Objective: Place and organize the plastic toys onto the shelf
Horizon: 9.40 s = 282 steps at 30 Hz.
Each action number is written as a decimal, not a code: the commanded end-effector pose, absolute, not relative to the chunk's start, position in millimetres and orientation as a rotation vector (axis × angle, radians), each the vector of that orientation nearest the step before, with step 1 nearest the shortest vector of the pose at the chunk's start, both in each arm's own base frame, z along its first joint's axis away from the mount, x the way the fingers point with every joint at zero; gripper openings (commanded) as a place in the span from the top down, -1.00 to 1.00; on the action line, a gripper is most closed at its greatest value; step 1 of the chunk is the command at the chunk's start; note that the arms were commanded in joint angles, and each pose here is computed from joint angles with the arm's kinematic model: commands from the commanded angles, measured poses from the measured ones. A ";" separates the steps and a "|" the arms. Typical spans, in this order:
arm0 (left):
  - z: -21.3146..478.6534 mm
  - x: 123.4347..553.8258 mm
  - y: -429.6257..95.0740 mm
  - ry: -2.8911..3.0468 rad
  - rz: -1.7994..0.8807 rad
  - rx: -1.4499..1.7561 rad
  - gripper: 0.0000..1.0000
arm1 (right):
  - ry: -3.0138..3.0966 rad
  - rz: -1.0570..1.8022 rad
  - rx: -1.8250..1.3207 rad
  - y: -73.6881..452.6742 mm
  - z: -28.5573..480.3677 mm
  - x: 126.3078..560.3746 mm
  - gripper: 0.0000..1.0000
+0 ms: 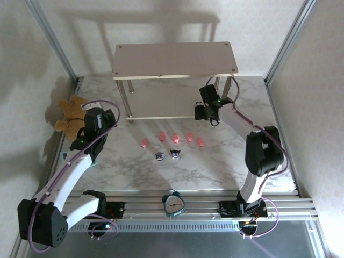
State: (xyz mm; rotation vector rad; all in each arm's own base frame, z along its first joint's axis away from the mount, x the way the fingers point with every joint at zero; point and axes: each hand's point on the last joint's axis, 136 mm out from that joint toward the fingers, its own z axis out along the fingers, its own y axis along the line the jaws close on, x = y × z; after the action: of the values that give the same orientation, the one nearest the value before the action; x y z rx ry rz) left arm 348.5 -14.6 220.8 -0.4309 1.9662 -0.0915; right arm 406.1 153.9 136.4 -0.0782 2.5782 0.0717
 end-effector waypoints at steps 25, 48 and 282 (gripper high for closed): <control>131.8 244.5 -194.7 2.236 -0.671 0.112 0.24 | 2.623 0.347 -0.067 182.9 162.4 271.9 -0.39; 93.1 230.4 -233.7 2.368 -0.723 0.229 0.09 | 2.600 0.428 -0.078 193.2 169.9 268.4 -0.40; 107.3 492.8 -280.1 2.420 -0.312 0.667 -0.20 | 2.677 0.417 -0.034 197.7 129.2 325.7 -0.45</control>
State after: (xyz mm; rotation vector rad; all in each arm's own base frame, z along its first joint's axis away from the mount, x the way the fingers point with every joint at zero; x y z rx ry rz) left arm 493.2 -281.3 96.8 0.6620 2.4488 -0.3399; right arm 327.0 198.1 133.4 -0.0353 2.6677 0.4008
